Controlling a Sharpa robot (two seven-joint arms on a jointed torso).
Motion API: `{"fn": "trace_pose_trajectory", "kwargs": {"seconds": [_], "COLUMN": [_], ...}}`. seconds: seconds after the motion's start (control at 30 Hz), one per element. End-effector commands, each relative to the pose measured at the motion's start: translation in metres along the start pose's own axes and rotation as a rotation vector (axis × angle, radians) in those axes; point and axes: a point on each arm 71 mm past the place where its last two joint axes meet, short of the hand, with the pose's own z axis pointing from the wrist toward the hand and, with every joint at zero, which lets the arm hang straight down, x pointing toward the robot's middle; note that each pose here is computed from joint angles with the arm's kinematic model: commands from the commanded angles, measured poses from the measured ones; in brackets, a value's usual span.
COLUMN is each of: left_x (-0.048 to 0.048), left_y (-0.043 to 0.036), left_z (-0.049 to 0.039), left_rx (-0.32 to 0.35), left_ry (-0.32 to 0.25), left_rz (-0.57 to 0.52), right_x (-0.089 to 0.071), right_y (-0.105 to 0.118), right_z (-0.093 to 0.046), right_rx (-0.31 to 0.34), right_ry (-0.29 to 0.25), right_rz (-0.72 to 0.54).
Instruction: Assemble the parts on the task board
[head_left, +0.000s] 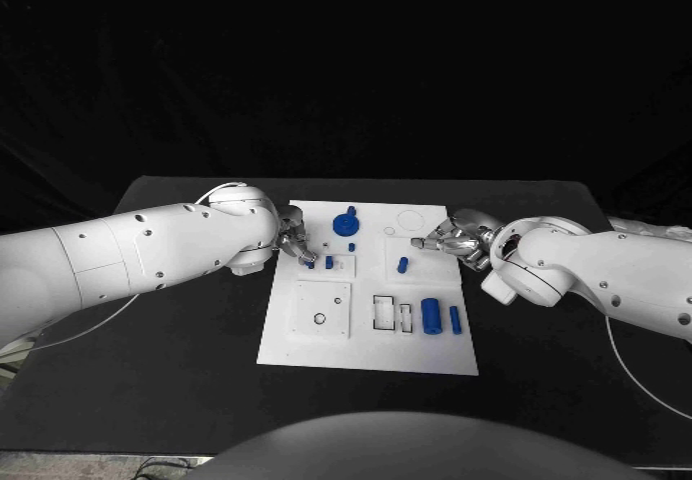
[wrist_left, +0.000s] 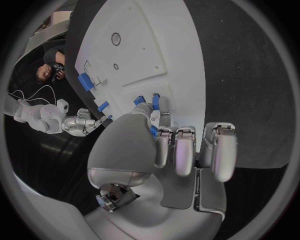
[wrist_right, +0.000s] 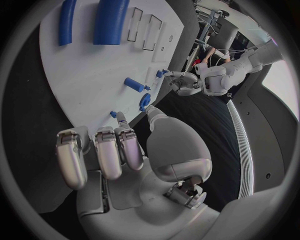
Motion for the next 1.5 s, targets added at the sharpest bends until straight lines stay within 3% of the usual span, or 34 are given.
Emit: {"fn": "trace_pose_trajectory", "kwargs": {"seconds": [0.03, 1.5], "left_x": [0.0011, 0.0029], "left_y": [-0.0019, 0.0002], "left_z": [0.0003, 0.0014], "left_rx": [0.004, -0.012], "left_ry": [0.015, 0.039], "left_rz": [0.005, 0.009], "right_x": [0.0014, 0.0026], "right_y": [0.0005, 0.0007], "right_z": [-0.0002, 0.0003], "right_rx": [-0.007, -0.008], "right_ry": [0.013, 0.016], "right_rz": [-0.011, -0.011]}}
